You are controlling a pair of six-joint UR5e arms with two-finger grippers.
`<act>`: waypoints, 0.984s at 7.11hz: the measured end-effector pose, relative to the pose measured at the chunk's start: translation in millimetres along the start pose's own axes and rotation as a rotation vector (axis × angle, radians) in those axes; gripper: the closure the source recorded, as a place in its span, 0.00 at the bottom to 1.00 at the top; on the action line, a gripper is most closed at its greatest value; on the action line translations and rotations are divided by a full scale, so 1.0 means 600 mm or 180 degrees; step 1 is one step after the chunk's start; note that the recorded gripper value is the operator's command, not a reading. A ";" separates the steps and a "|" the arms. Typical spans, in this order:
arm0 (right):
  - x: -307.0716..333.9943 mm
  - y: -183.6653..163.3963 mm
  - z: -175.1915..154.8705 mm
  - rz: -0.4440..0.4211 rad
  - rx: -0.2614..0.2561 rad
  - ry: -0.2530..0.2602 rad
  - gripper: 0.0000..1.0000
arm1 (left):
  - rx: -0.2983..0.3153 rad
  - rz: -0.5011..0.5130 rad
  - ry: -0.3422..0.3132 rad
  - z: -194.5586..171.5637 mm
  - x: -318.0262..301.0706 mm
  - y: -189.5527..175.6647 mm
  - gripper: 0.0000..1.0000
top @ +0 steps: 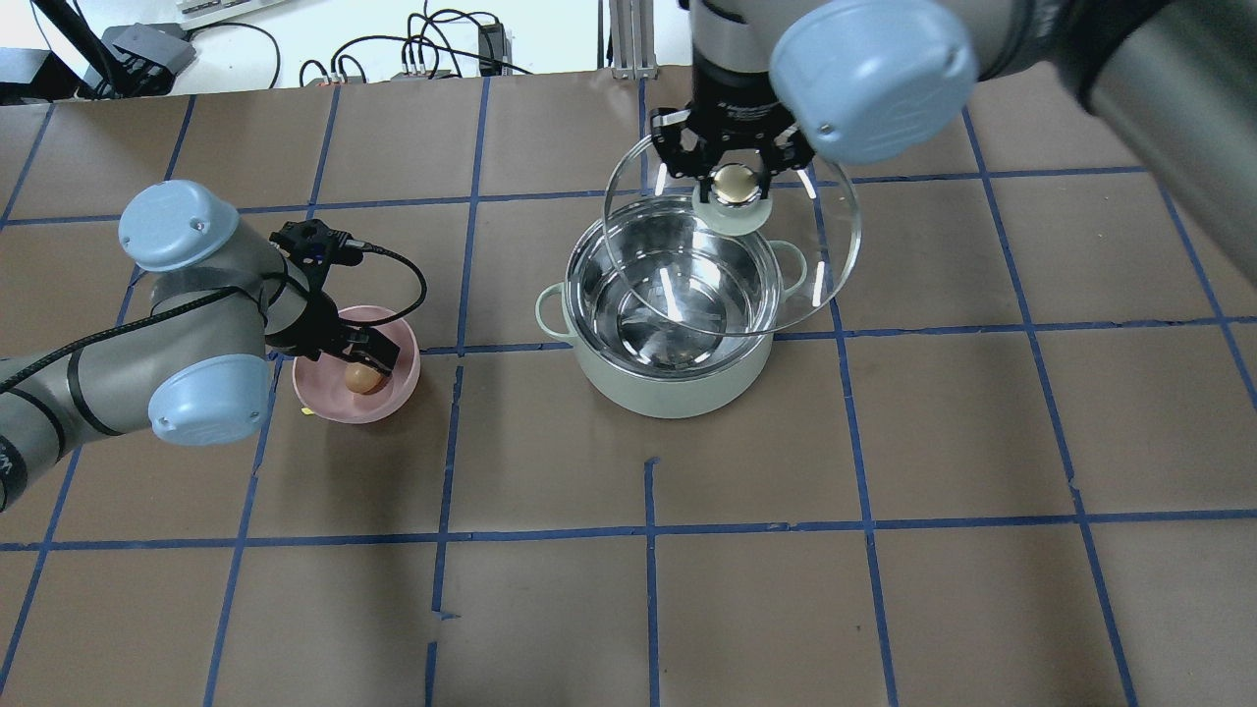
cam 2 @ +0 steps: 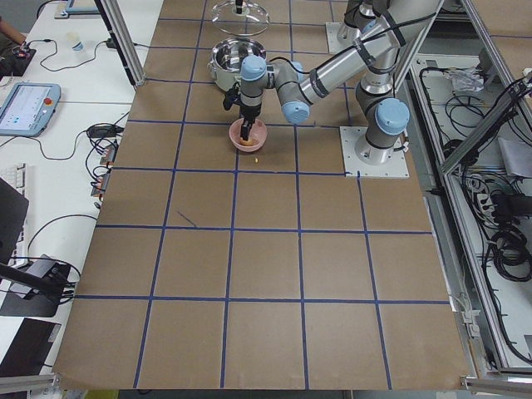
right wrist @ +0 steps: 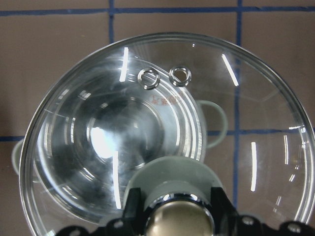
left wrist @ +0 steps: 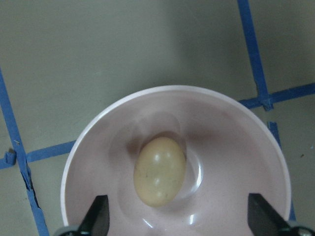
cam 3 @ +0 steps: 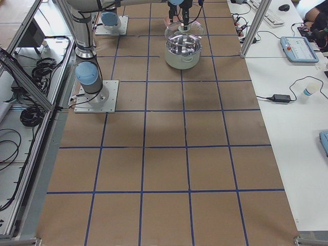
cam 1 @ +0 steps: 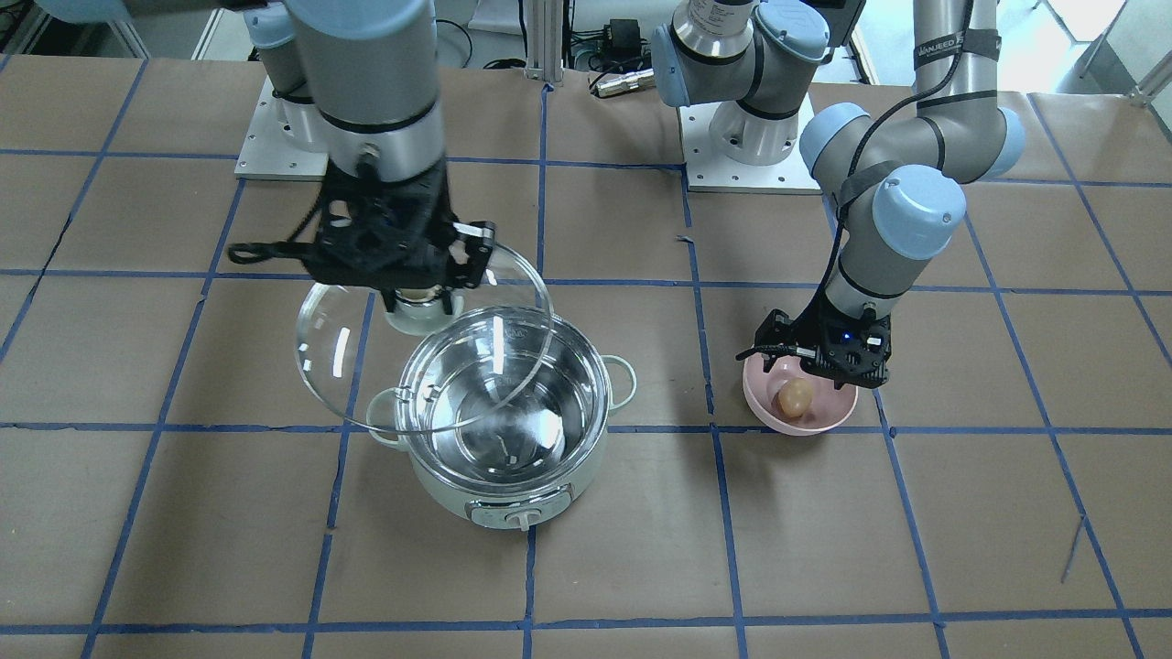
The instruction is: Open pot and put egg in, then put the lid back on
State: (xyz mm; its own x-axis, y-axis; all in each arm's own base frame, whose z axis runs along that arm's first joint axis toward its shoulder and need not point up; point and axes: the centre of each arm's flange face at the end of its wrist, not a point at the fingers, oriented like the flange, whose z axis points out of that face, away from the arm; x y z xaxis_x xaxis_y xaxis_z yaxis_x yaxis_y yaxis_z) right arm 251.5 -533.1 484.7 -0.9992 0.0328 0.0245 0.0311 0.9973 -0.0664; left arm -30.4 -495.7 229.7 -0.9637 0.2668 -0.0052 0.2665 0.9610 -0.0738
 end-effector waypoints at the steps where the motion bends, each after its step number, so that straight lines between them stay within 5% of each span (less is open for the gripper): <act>1: 0.080 0.015 -0.025 0.0102 -0.0044 0.0015 0.94 | -0.0031 0.0058 0.0007 0.008 -0.001 0.000 0.00; 7: 0.155 0.046 -0.042 0.0054 -0.0046 0.0038 0.94 | -0.0104 0.0121 0.0053 0.047 -0.003 -0.005 0.00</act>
State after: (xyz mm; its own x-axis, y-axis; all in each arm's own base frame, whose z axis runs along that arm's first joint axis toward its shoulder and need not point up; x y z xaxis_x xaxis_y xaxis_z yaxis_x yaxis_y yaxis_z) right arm 160.2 -500.9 510.4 -0.9981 0.0506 0.0354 0.0487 0.9974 -0.0525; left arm -29.9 -501.2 201.8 -0.9526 0.3040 0.0092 0.3034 0.9520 -0.0411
